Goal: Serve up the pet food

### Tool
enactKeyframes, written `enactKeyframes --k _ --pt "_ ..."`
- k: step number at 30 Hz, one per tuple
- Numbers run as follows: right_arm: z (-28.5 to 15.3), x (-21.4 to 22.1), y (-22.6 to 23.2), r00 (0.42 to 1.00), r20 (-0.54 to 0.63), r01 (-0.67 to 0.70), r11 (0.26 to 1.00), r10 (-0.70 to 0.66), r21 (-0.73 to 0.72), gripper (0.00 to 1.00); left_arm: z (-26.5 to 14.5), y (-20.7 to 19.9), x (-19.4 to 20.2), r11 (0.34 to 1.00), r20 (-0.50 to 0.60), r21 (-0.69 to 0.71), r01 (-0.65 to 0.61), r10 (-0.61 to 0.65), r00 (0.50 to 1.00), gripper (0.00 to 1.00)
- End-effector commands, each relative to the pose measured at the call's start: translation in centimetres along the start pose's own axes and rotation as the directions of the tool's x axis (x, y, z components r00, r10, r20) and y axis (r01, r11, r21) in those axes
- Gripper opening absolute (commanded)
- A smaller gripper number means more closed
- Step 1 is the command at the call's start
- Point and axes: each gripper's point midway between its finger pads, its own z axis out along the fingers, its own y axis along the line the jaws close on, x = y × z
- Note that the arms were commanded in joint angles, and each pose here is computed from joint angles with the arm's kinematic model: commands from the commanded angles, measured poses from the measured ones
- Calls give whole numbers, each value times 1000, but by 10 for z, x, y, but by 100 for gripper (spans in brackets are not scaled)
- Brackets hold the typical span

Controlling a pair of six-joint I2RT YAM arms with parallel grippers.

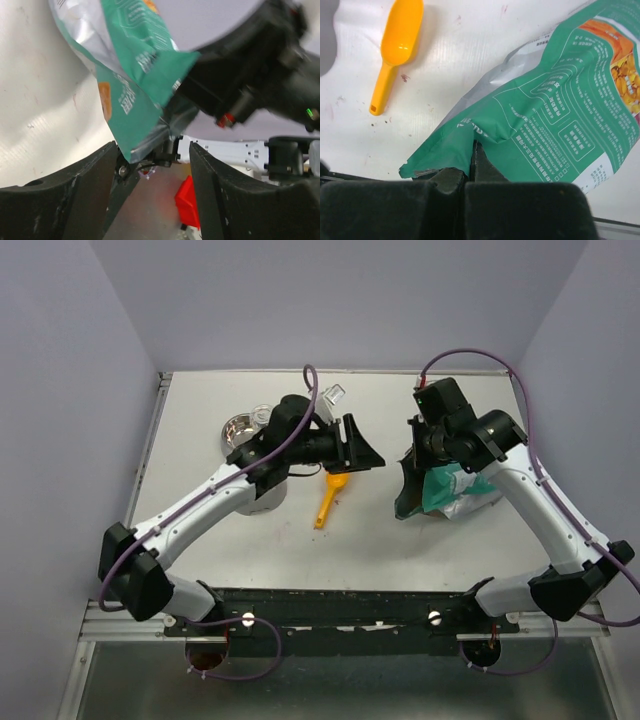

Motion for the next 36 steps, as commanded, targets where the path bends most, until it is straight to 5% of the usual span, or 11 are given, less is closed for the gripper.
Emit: enactKeyframes --k 1,7,15,25,27,29,32,36 --pt "-21 -37 22 993 93 -58 995 66 -81 0 -18 27 12 983 17 -140 -118 121 992 60" --pt "-25 -36 32 995 64 -73 989 81 -126 0 11 11 35 980 -93 -137 -147 135 986 68" --pt "-30 -32 22 994 44 -92 993 96 -77 0 40 17 28 947 -90 -257 -194 177 980 67" --pt "-34 -22 -4 996 36 -85 995 83 50 4 69 4 24 971 -118 -193 -140 119 986 24" --pt "-34 -23 -7 996 39 -80 995 77 64 4 70 -2 31 982 -159 -170 -87 60 985 30" --pt "-33 -24 -7 997 36 -74 995 71 71 4 69 -9 35 989 -156 -140 -55 32 987 48" --pt "-32 -29 -4 995 46 -93 993 90 65 4 68 -8 38 989 -145 -133 -58 38 989 51" --pt "-33 -24 -3 994 42 -107 993 105 52 7 74 3 36 982 -156 -170 -82 56 986 19"
